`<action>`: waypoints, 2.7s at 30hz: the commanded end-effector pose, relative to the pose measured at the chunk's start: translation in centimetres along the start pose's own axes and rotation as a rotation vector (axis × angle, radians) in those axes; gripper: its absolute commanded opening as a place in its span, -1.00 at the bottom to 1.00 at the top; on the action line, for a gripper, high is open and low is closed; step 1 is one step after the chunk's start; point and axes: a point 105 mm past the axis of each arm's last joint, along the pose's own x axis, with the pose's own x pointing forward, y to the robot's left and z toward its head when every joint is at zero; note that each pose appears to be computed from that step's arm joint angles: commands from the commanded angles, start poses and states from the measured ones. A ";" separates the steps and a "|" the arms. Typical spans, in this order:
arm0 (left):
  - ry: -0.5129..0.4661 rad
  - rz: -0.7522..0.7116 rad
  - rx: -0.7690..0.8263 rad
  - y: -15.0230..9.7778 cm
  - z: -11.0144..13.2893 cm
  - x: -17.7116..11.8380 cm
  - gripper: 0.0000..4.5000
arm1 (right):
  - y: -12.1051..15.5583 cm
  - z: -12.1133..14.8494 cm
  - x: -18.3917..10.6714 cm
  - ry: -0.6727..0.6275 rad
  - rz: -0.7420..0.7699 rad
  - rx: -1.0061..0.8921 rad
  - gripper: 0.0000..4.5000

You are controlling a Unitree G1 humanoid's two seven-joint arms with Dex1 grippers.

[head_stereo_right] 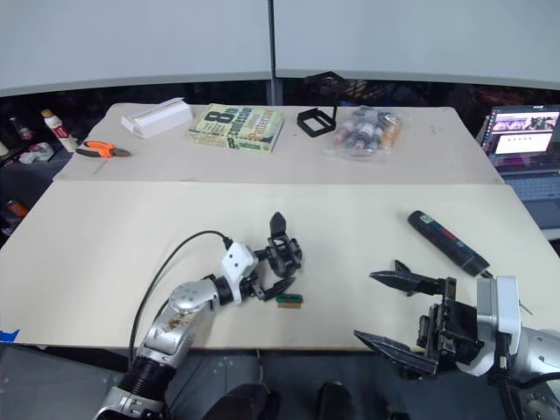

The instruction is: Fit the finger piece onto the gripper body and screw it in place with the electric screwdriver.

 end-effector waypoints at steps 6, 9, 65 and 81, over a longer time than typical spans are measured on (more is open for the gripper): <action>-0.030 -0.008 0.025 -0.3 0.6 0.9 0.99 | 0.2 0.9 0.1 -0.023 0.010 -0.039 1.00; -0.020 -0.022 0.026 -0.6 0.4 1.1 0.73 | 0.2 0.9 0.1 -0.023 0.010 -0.038 1.00; 0.047 -0.560 0.245 3.9 0.7 1.4 0.02 | 0.9 2.3 0.7 0.018 -0.029 -0.020 1.00; 0.012 -0.497 0.178 5.8 0.8 -0.7 0.98 | 0.2 2.0 -0.5 0.044 -0.075 -0.004 1.00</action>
